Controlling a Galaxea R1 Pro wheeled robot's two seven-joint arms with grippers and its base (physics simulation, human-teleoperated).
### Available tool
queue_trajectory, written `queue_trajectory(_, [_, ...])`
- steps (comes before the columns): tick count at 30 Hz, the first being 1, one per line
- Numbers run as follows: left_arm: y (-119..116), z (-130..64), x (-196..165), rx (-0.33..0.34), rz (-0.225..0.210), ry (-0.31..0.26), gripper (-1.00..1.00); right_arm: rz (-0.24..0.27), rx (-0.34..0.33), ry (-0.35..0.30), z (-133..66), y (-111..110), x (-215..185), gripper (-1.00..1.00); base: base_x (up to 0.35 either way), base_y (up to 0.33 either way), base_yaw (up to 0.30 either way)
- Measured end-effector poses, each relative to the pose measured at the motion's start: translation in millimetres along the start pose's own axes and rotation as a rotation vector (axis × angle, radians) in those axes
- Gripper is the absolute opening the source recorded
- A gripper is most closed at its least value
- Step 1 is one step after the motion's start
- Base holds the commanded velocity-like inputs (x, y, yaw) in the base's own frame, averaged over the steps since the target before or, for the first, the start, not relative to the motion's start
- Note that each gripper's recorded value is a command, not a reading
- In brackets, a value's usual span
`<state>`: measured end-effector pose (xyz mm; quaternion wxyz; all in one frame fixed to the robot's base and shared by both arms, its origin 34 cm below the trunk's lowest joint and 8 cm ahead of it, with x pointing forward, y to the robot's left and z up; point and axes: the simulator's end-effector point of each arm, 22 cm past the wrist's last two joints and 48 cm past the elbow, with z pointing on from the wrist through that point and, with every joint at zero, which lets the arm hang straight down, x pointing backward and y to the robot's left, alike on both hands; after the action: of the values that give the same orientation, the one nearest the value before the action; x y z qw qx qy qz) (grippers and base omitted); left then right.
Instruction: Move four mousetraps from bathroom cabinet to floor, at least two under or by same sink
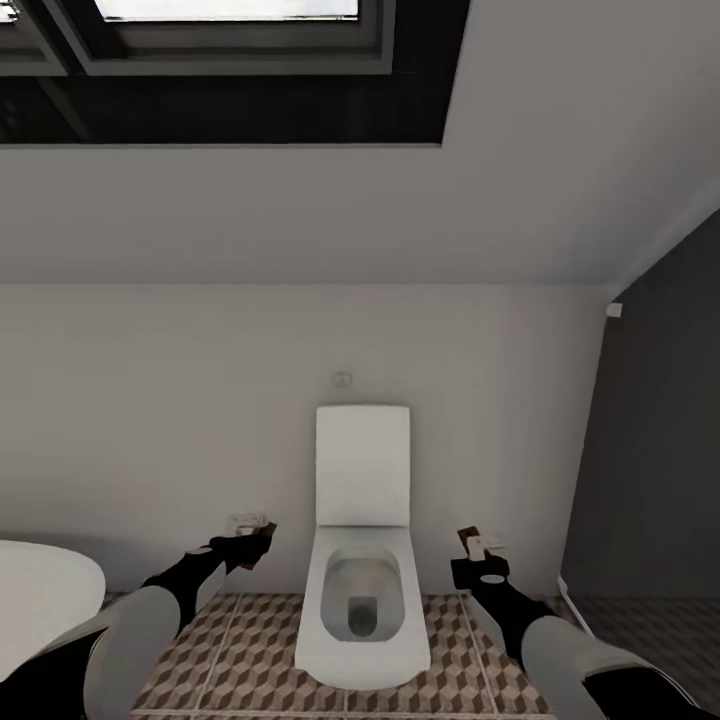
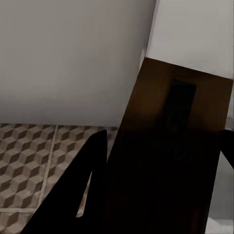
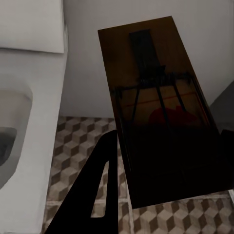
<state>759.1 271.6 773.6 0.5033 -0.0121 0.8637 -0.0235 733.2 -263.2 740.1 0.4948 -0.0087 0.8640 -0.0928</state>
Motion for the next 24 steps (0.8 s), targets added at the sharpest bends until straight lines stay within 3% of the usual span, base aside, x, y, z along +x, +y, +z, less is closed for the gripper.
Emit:
queue_trajectory(11, [-3.4, -0.1, 16.4, 0.011, -0.005, 0.026, -1.00, -0.001, -0.005, 0.003, -0.4, 1.5, 7.3, -1.00, 0.000, 0.000, 0.000])
queue_trajectory(24, [10.8, -1.0, 8.5, -0.006, -0.003, -0.013, -1.00, 0.000, -0.006, 0.021, -0.5, 2.4, 11.5, -1.00, 0.000, 0.000, 0.000])
